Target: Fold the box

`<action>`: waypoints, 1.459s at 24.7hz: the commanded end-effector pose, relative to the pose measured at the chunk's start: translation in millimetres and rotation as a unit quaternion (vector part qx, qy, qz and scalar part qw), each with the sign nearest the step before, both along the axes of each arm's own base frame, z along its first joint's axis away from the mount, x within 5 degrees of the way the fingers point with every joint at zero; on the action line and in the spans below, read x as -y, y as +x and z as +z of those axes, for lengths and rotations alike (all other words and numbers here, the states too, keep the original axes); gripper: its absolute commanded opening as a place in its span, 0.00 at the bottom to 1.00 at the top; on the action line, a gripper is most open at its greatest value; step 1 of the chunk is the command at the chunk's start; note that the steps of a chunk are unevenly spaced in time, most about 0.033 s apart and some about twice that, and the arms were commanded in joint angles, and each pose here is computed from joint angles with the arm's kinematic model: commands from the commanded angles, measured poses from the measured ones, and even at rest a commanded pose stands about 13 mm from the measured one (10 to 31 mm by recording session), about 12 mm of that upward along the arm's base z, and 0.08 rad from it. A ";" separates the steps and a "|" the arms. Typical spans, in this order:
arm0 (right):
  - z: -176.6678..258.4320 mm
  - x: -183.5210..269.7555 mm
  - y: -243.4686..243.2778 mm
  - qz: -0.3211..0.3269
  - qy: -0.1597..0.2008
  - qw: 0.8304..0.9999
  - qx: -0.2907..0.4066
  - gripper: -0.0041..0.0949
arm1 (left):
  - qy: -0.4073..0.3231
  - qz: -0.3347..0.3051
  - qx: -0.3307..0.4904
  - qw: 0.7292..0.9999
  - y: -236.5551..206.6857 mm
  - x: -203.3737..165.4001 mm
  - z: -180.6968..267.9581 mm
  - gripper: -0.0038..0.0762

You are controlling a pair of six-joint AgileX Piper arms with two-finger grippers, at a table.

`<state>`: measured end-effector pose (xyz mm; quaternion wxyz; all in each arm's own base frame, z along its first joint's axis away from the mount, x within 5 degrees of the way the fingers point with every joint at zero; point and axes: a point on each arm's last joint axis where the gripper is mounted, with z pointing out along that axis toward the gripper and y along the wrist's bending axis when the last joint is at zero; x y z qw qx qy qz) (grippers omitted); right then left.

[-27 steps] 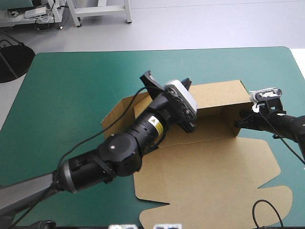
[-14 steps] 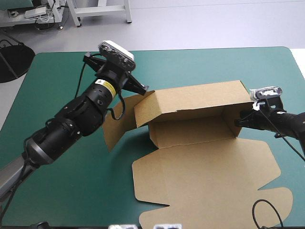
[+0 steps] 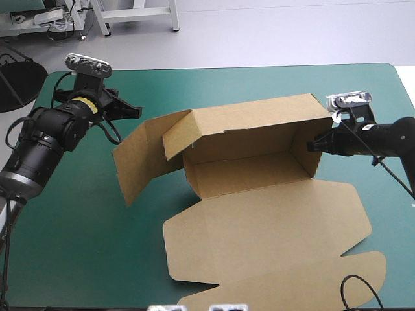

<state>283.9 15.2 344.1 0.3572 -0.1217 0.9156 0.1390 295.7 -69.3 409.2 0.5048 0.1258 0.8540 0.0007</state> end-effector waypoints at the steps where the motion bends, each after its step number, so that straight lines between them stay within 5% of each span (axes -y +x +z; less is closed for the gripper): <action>1: 33.4 -19.7 7.7 -0.017 0.021 1.000 0.007 0.03 | -0.026 0.011 0.021 0.999 -8.3 -19.4 20.6 0.05; 9: 60.5 -58.5 44.5 -0.006 0.001 0.994 -0.107 0.03 | -0.008 0.083 -0.019 0.996 -7.5 -69.0 12.8 0.05; 15: 65.6 -86.7 40.6 -0.008 0.036 0.992 -0.120 0.03 | 0.001 0.139 -0.019 0.990 -9.2 -105.4 12.4 0.05; 26: 47.9 -98.6 -11.4 -0.002 0.041 0.984 -0.175 0.03 | 0.007 0.133 -0.035 0.990 0.4 -106.1 1.8 0.05; 36: 2.8 -85.5 3.6 -0.028 -0.069 0.977 -0.201 0.03 | 0.001 0.129 -0.040 0.991 3.7 -105.3 -1.3 0.05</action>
